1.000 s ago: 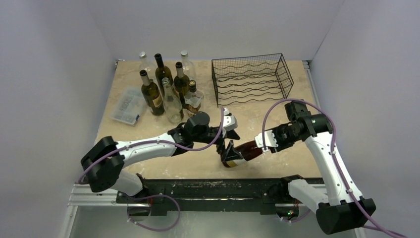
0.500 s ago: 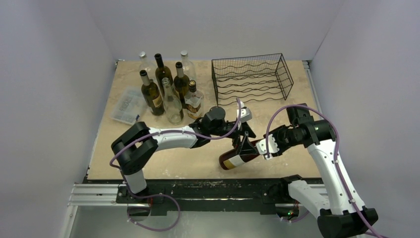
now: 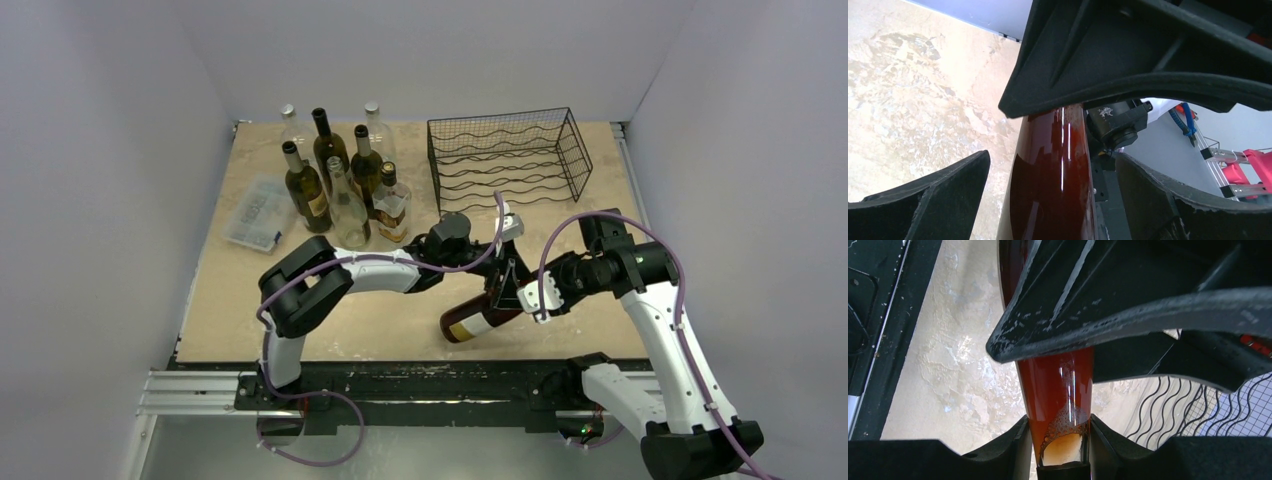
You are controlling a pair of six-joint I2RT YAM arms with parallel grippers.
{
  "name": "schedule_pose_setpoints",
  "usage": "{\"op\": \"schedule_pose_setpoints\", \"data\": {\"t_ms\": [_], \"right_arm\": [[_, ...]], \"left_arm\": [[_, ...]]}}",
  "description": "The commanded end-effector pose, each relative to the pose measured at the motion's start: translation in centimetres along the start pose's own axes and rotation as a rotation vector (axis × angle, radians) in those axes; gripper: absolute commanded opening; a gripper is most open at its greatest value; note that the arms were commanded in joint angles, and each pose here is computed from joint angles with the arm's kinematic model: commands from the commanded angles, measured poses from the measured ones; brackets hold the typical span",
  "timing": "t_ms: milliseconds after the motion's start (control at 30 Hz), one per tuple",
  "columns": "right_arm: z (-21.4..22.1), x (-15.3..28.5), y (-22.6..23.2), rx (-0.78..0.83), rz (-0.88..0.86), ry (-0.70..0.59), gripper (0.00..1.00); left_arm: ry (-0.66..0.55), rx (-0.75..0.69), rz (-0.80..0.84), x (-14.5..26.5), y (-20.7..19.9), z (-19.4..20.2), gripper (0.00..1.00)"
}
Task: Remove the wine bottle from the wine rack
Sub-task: Pick up the wine bottle from the wine rack.
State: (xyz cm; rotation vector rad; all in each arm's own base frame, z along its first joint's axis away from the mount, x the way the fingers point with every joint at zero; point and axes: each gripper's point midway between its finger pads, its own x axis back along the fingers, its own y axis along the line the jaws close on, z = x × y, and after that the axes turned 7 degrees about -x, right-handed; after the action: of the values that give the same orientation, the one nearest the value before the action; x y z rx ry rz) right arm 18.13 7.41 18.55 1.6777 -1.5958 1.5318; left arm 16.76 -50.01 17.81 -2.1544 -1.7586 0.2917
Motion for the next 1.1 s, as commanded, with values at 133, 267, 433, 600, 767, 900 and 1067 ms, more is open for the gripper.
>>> {"op": "schedule_pose_setpoints", "data": {"t_ms": [133,267,433,600,767,900,1067], "right_arm": [[-4.7,2.0,-4.6,0.108,0.213,-0.205,0.00],[-4.6,1.9,-4.6,0.108,0.213,-0.201,0.00],[-4.6,1.8,-4.5,0.107,0.209,-0.200,0.00],[-4.5,1.6,-4.4,0.104,0.205,-0.198,0.00],[-4.2,1.1,-4.0,0.101,0.195,-0.196,0.00],[-4.1,0.8,-4.0,0.099,0.207,-0.197,0.14],[-4.0,0.7,-4.1,0.084,0.213,-0.196,0.33]], "left_arm": [[-0.050,-0.014,0.130,-1.9,-1.8,-1.9,0.94],[-0.041,0.006,0.147,-2.1,-1.8,-1.3,0.88],[-0.029,0.028,0.167,-2.3,-1.9,-1.1,0.71],[-0.020,0.039,0.187,-2.6,-2.0,-1.2,0.26],[-0.023,0.036,0.150,-2.6,-1.5,-1.6,0.00],[-0.035,0.016,0.125,-2.4,-1.3,-2.2,0.00],[-0.045,-0.011,0.076,-1.8,-0.7,-2.5,0.00]]}}
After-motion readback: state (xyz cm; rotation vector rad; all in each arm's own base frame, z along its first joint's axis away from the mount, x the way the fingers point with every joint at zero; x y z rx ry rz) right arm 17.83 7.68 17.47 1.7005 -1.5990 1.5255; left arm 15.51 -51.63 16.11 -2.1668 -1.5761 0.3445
